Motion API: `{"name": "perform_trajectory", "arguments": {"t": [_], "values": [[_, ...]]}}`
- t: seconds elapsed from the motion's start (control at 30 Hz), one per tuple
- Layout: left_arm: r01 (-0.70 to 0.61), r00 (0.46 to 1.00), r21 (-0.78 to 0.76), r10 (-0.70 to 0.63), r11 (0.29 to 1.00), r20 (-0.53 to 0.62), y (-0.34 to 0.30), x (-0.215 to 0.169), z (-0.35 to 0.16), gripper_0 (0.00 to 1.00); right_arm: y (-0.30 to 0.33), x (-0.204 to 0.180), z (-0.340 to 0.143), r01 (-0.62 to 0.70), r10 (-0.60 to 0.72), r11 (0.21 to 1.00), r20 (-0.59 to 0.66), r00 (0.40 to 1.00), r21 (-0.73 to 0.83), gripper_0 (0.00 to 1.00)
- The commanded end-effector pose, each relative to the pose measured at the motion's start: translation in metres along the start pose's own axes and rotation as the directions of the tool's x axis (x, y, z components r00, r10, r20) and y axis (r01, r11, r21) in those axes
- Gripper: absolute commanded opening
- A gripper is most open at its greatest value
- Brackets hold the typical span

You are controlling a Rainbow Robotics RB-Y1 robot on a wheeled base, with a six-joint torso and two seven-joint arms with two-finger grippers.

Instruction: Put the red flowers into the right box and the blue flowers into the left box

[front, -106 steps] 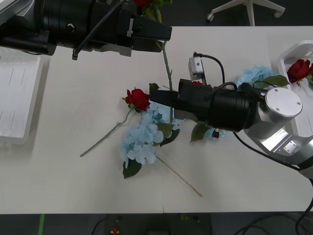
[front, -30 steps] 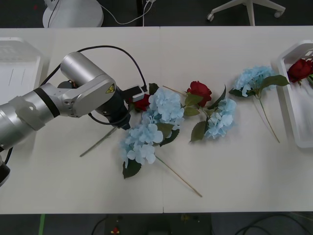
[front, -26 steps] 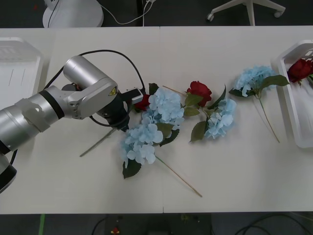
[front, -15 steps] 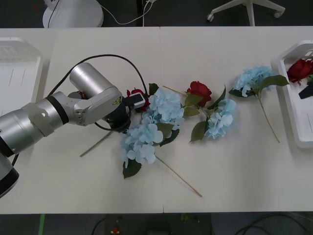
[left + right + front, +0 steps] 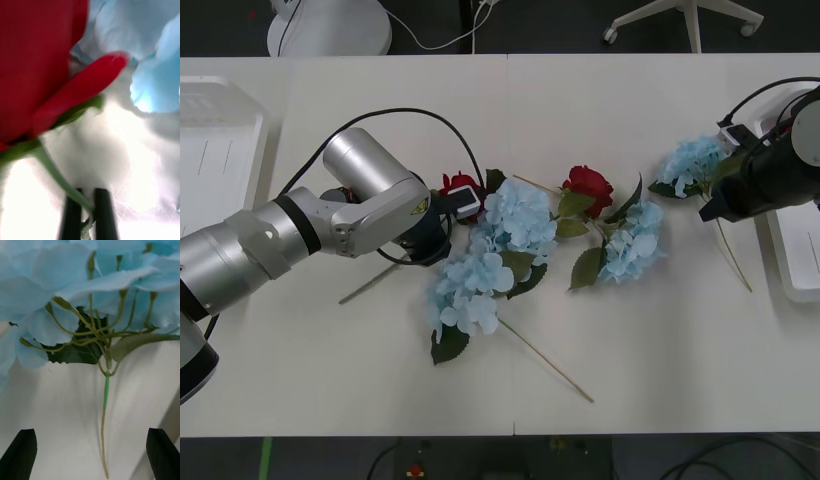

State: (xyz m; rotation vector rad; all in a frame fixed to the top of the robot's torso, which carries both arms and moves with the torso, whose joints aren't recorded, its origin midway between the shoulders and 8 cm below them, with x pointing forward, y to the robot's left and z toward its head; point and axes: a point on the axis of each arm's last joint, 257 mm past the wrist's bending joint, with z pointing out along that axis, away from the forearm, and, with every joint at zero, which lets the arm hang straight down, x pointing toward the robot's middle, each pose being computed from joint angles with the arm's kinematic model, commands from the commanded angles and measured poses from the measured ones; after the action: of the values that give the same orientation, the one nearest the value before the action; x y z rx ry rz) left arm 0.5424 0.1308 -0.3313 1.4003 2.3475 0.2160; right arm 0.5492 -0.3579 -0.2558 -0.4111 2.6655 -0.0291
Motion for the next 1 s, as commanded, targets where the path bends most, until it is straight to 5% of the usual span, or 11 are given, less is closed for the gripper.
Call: {"name": "perform_trajectory", "arguments": {"t": [0.03,0.47,0.77,0.87,0.9,1.0], "values": [[-0.060,0.997,-0.009,0.060,0.998,0.044,0.002,-0.005,-0.010,0.00,0.014,-0.028,0.004,-0.053,0.054,0.998,0.059,0.997,-0.023,0.84],[0.045,0.963,0.073,-0.063,0.996,0.262,0.049,-0.029,-0.083,0.00,0.017,-0.031,0.030,-0.111,0.114,0.993,0.087,0.990,-0.040,0.84],[0.123,0.861,0.314,-0.258,0.942,0.438,0.048,-0.052,-0.147,0.00,0.019,-0.030,0.040,-0.126,0.129,0.991,0.091,0.987,-0.041,0.84],[0.115,0.787,0.479,-0.374,0.870,0.490,0.024,-0.077,-0.178,0.00,0.020,-0.029,0.040,-0.132,0.136,0.990,0.086,0.987,-0.044,0.14],[0.104,0.765,0.518,-0.401,0.849,0.503,0.018,-0.085,-0.189,0.00,0.021,-0.029,0.041,-0.136,0.139,0.990,0.085,0.987,-0.045,0.00],[0.077,0.708,0.615,-0.478,0.785,0.521,0.006,-0.101,-0.216,0.00,0.021,-0.028,0.042,-0.139,0.143,0.989,0.082,0.986,-0.046,0.00]]}}
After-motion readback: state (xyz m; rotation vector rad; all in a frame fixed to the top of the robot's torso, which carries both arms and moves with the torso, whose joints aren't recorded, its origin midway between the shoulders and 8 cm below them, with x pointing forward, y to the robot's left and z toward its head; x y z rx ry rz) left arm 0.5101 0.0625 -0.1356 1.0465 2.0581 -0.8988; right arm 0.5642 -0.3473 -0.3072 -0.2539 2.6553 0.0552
